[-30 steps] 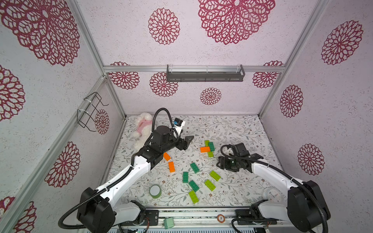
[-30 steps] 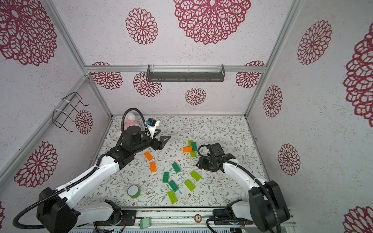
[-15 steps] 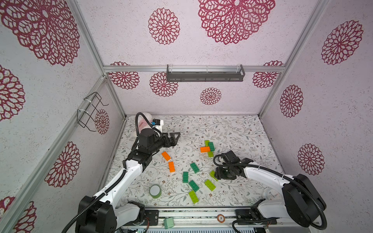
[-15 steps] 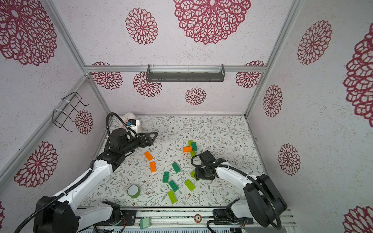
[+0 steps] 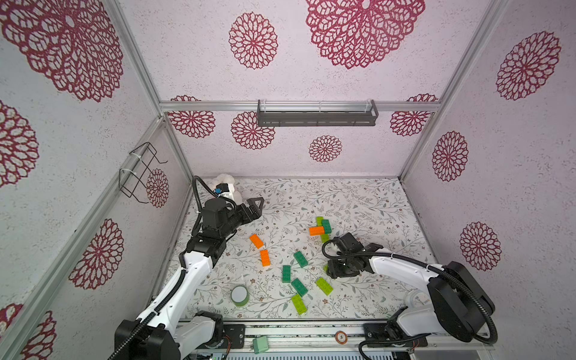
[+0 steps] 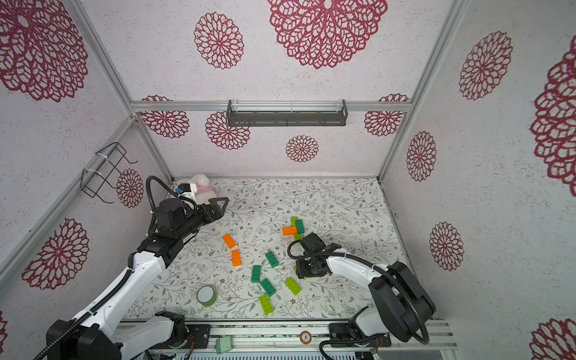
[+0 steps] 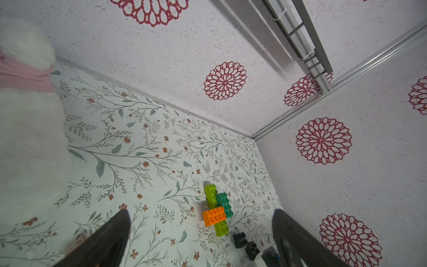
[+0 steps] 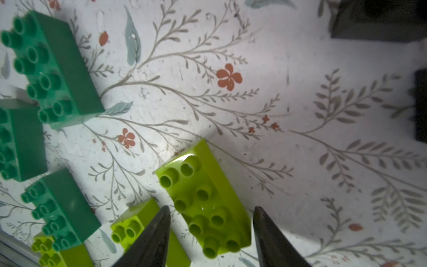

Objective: Assemble a small pinwheel with lego
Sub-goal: Adjust the lego brick at the center of the board.

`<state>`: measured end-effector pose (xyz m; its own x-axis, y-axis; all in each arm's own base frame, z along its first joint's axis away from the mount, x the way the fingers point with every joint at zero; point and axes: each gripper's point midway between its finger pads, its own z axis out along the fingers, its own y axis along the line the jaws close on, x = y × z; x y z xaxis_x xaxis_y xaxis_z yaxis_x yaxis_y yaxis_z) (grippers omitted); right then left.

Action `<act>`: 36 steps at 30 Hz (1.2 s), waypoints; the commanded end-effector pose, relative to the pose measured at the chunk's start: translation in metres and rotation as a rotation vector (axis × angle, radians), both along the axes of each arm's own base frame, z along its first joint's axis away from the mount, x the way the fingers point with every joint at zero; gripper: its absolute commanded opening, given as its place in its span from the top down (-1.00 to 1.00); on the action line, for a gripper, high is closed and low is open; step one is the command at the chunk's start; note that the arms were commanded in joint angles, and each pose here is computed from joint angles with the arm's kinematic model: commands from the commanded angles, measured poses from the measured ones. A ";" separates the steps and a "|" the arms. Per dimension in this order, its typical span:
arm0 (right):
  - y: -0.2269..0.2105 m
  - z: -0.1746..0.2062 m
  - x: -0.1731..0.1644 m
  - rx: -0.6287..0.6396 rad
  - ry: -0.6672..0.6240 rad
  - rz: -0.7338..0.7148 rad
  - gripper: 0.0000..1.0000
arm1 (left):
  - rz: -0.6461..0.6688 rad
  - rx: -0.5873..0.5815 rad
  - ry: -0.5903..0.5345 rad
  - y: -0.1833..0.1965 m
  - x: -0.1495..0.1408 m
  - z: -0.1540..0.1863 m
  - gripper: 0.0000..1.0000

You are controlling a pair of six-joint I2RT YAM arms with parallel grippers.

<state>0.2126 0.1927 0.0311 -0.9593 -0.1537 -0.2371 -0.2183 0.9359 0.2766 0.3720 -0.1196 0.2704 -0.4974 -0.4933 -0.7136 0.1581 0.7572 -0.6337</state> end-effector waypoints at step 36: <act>0.046 0.028 0.067 0.074 -0.076 -0.324 -0.41 | -0.215 0.548 0.094 -0.091 -0.071 -0.077 -0.98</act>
<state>0.2709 0.2295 0.0347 -0.9471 0.1736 -0.2700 0.0946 0.9548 0.2819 0.3056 -0.2104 0.2022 -0.6268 0.0063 -0.7792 0.3130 0.9178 -0.2443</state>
